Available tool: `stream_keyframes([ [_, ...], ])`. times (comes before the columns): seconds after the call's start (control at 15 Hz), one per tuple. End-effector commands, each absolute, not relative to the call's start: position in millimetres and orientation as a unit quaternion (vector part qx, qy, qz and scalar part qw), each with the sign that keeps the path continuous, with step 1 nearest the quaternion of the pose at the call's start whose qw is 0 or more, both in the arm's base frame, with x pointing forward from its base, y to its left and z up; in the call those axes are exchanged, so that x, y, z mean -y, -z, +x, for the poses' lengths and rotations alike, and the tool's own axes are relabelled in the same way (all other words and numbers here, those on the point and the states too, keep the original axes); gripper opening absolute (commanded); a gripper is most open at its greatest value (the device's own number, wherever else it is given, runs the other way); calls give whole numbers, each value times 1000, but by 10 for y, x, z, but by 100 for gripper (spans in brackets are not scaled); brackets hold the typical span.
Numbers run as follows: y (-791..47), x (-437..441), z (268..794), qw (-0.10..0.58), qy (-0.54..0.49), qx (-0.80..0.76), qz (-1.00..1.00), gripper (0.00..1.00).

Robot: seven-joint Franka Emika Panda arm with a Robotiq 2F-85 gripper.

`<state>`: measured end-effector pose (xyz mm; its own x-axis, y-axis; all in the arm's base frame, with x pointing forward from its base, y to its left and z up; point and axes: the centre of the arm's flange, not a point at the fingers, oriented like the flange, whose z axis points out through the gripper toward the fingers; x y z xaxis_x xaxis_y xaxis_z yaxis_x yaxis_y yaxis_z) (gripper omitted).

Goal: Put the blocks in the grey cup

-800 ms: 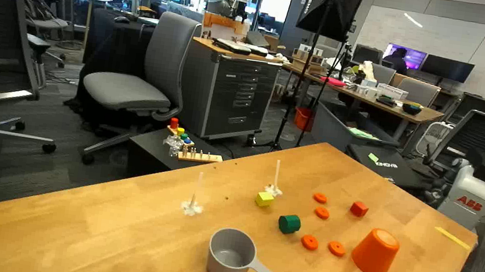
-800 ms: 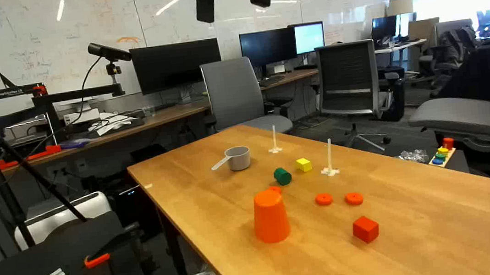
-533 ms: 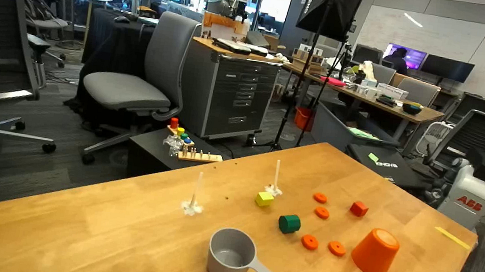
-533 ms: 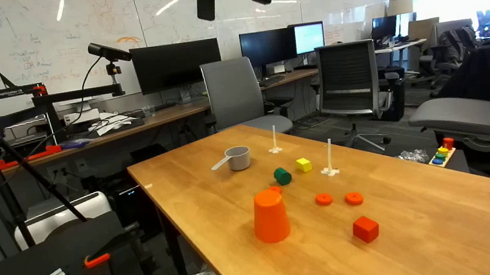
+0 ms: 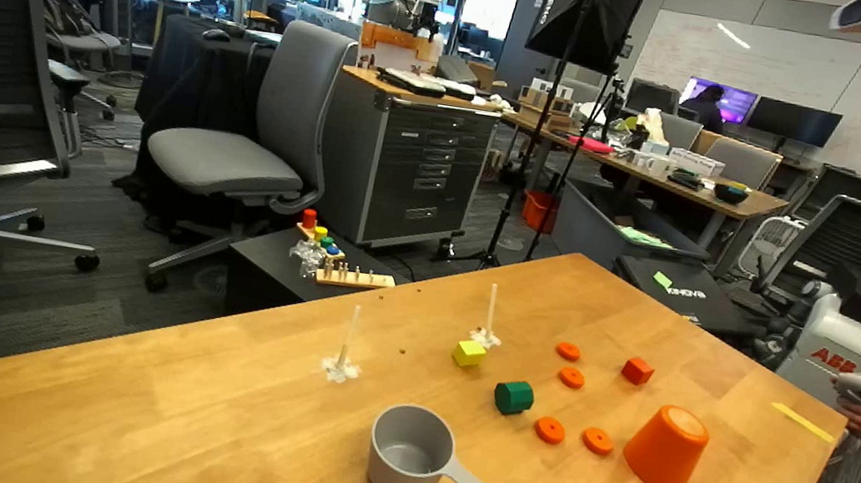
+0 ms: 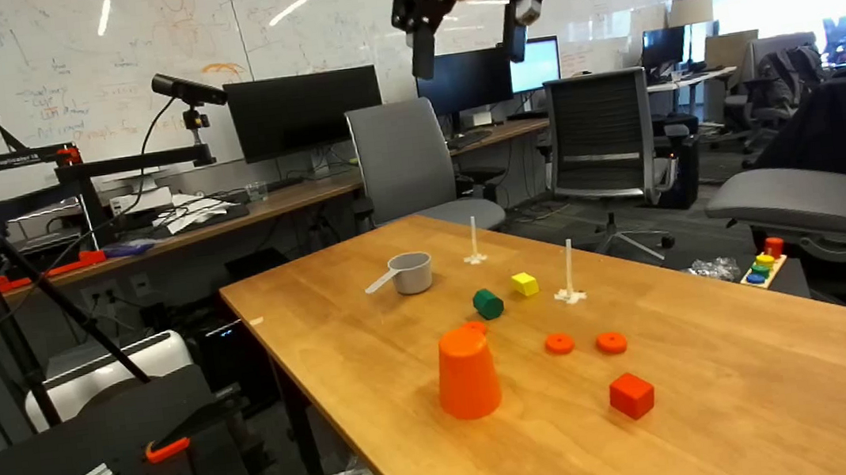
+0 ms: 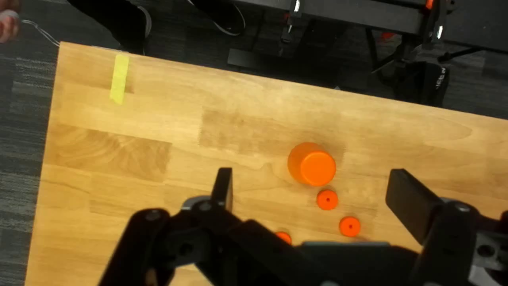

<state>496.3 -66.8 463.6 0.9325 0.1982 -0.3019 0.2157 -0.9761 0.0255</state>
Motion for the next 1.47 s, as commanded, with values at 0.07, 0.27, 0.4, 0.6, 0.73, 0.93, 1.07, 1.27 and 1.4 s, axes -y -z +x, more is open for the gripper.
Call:
stream_keyframes([
  [0.07, -4192, 345, 5999, 33, 192, -83, 977, 100],
  [0.27, -3614, 253, 6402, 41, 261, -72, 962, 100],
  [0.4, -3528, 295, 5920, 38, 240, -80, 967, 100],
  [0.6, -3307, 284, 6077, 39, 255, -78, 963, 100],
  [0.73, -3363, 285, 6100, 39, 254, -77, 963, 100],
  [0.93, -3123, 146, 6386, 51, 234, -68, 969, 100],
  [1.07, -2869, -64, 6577, 60, 218, -63, 972, 100],
  [1.27, -2499, -466, 6748, 64, 200, -72, 975, 100],
  [1.4, -2210, -753, 6819, 54, 203, -83, 974, 100],
])
